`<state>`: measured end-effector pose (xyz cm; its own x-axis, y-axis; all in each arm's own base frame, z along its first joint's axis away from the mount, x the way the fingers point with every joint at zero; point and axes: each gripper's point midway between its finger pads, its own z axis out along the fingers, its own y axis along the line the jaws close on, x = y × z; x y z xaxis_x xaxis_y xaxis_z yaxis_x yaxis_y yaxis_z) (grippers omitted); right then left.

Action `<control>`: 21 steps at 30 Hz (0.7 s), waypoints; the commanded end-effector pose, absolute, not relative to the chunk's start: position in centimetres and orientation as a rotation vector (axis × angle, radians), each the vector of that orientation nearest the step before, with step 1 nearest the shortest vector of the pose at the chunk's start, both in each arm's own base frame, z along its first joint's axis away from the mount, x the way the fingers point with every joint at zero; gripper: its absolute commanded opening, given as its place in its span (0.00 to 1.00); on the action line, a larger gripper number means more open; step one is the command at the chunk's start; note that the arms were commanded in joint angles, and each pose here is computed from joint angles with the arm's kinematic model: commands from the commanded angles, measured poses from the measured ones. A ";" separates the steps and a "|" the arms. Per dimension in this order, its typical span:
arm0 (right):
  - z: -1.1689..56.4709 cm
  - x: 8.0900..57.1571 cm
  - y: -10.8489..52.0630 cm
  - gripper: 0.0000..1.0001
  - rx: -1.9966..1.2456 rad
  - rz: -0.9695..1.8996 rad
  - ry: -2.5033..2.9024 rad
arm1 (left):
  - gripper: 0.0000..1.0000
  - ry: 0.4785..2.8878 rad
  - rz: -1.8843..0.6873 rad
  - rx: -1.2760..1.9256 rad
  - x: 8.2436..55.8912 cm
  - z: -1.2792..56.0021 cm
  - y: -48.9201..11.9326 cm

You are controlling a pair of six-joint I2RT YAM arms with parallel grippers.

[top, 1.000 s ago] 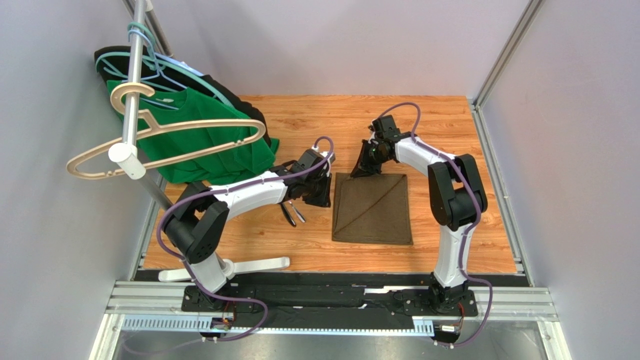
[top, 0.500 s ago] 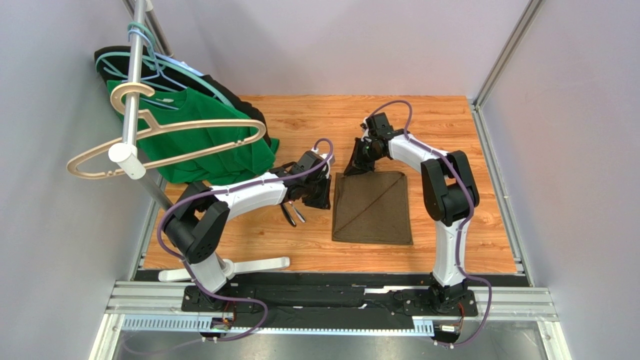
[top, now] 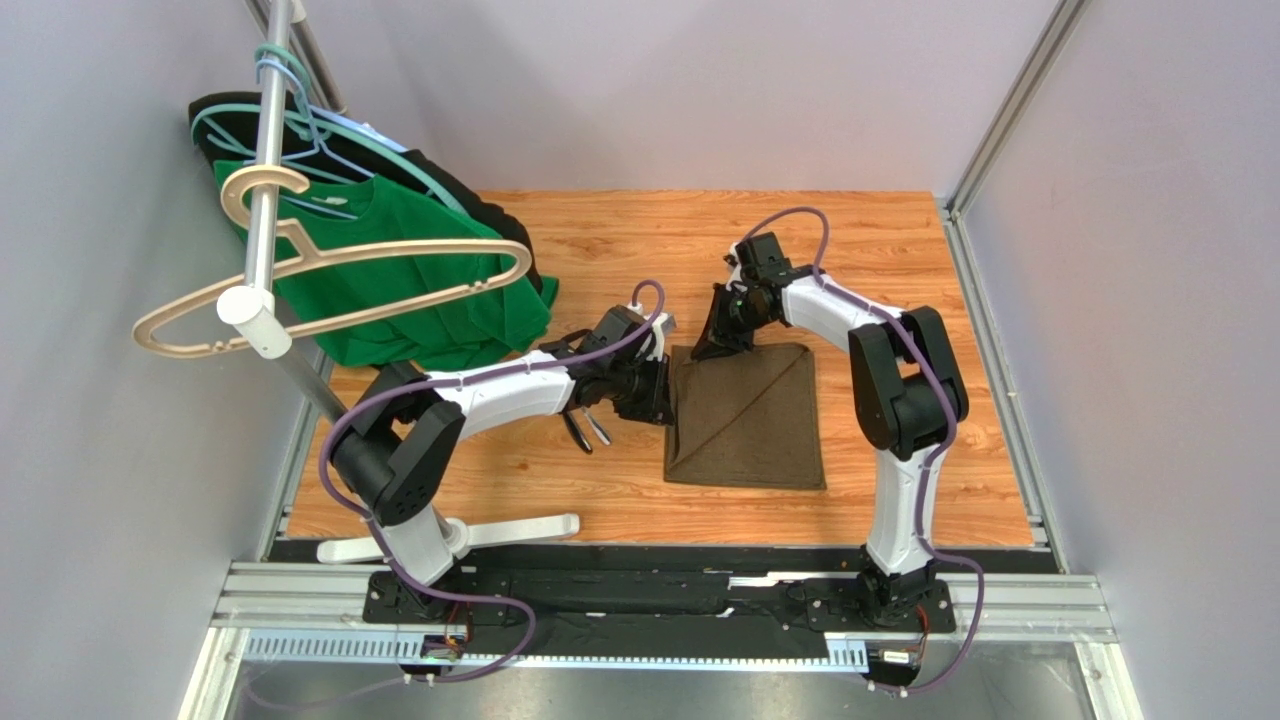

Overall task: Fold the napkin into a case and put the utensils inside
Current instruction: Fold the top corner of the square-folded napkin at the center of the board.

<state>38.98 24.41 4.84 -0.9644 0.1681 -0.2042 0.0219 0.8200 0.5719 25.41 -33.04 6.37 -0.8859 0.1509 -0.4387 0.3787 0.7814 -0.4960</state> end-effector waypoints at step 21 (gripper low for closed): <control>6.3 41.1 25.3 0.03 0.129 0.892 2.685 | 0.22 2.552 -0.797 0.426 24.4 8.5 -32.9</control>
<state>39.67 24.69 5.60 -0.9585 0.1768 -0.2237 0.0141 0.8129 0.5822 22.31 -32.17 3.68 -0.9153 0.1698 -0.3653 0.3427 0.8051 -0.4842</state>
